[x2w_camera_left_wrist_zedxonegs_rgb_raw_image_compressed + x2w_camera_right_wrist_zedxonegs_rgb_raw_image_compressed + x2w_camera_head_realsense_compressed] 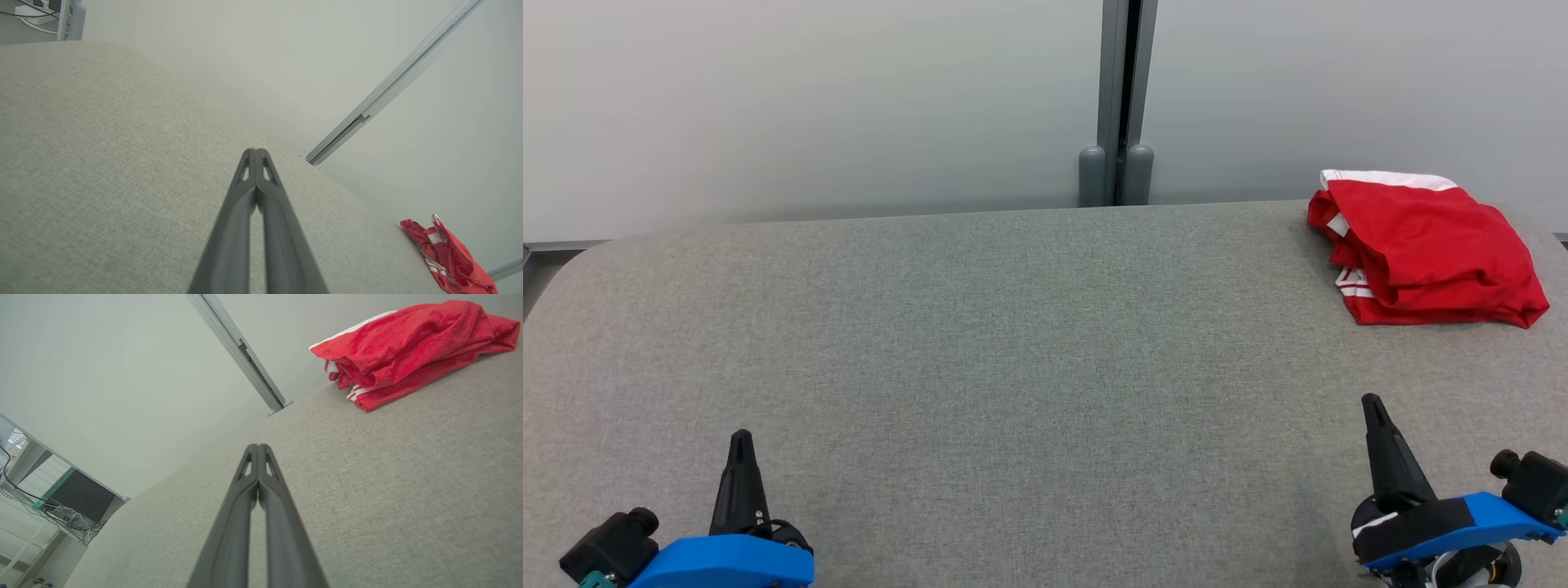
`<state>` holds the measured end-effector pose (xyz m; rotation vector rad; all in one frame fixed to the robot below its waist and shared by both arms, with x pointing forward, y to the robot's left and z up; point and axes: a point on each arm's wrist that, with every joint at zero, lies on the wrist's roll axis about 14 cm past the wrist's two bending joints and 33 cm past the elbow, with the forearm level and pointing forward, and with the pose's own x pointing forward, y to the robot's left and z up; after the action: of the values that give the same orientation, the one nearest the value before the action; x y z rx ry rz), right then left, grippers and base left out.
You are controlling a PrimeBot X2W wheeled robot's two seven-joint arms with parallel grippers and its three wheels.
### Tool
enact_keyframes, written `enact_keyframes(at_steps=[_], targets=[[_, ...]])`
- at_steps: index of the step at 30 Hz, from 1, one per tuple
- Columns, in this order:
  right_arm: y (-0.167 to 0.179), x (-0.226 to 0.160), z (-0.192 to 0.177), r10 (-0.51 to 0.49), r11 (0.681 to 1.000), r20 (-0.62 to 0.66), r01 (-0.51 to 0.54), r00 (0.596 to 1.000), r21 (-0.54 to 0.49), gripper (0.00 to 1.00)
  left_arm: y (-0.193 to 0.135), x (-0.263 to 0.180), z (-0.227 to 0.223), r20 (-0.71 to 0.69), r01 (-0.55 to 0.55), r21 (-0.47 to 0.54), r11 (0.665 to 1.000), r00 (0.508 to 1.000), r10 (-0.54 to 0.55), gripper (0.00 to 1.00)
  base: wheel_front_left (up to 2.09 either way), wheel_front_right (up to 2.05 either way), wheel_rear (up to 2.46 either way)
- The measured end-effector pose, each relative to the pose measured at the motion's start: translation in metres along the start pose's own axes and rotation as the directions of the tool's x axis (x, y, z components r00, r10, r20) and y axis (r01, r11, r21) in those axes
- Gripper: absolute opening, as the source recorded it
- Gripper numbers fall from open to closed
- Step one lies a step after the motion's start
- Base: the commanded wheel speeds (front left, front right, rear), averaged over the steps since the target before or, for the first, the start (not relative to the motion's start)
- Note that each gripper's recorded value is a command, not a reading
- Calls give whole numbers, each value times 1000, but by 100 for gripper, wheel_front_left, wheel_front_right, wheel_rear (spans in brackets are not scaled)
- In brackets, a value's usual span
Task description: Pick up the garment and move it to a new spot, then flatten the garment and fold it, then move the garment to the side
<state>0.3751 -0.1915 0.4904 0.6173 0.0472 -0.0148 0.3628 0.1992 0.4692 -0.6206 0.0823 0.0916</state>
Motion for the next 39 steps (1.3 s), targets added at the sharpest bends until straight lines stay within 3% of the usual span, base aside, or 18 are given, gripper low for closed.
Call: enact_keyframes(at_steps=[14, 39], targets=[[-2, 2, 3, -12, 981, 1, 11, 1000, 195, 0, -1, 4, 2, -15, -6, -194, 981, 1000, 3, 0, 0, 0, 0], [-2, 7, 7, -9, 879, 4, 6, 1000, 477, 0, -6, 12, 10, -12, 12, -475, 880, 1000, -20, 0, 0, 0, 0]])
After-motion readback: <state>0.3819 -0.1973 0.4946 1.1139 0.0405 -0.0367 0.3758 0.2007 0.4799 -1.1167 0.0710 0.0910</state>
